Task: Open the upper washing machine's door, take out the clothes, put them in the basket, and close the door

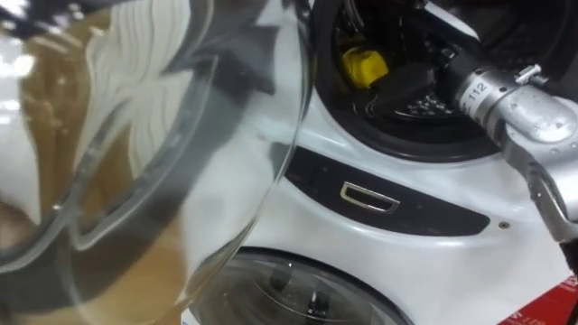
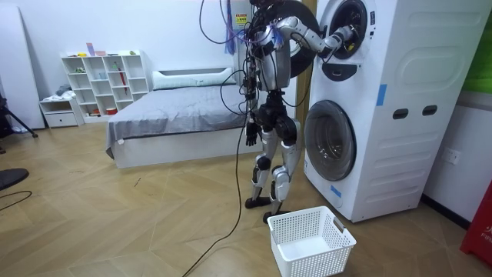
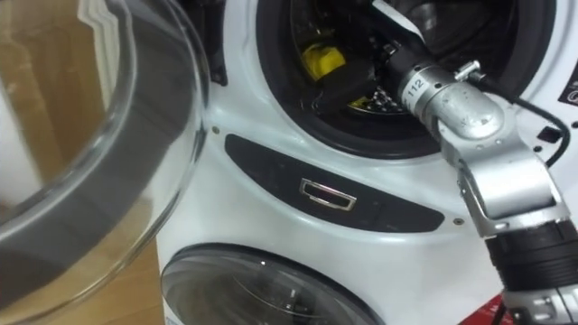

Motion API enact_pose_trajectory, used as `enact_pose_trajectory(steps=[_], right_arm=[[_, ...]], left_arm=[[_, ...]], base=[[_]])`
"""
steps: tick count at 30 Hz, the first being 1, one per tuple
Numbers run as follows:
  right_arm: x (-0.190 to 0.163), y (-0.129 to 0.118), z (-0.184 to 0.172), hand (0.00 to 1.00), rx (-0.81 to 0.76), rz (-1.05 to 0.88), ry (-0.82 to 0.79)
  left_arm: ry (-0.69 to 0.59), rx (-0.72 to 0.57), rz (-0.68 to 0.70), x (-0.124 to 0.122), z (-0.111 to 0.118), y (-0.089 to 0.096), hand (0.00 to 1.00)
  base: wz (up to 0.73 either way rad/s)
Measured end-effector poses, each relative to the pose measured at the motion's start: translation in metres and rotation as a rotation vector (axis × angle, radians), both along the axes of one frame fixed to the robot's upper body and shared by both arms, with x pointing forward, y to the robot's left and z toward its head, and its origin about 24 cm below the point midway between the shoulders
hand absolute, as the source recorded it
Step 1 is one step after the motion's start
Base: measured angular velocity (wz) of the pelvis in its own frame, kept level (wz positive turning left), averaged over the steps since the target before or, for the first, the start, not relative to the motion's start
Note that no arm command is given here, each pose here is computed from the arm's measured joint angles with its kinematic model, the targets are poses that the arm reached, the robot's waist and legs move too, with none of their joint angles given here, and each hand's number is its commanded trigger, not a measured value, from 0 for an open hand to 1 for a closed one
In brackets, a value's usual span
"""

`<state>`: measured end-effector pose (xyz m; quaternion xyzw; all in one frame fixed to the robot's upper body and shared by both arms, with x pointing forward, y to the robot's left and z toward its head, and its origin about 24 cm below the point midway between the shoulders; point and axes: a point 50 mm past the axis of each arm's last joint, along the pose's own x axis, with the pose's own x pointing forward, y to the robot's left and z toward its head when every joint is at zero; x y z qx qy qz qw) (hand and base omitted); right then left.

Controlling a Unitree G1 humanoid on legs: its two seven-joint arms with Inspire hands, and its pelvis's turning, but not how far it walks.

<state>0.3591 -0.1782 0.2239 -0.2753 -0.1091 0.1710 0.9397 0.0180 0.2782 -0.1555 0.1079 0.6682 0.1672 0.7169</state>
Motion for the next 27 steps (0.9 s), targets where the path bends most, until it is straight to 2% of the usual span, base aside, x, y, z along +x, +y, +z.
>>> enact_pose_trajectory(steps=[11, 27], right_arm=[[0.001, -0.002, 0.001, 0.0, -0.042, -0.022, -0.01], [0.016, -0.028, -0.008, 0.0, -0.002, -0.067, 0.141]], left_arm=[[0.01, 0.001, 0.0, -0.001, 0.001, 0.0, 0.0], [0.033, 0.005, 0.047, -0.011, 0.001, 0.002, 0.0]], base=[[0.04], [0.1]])
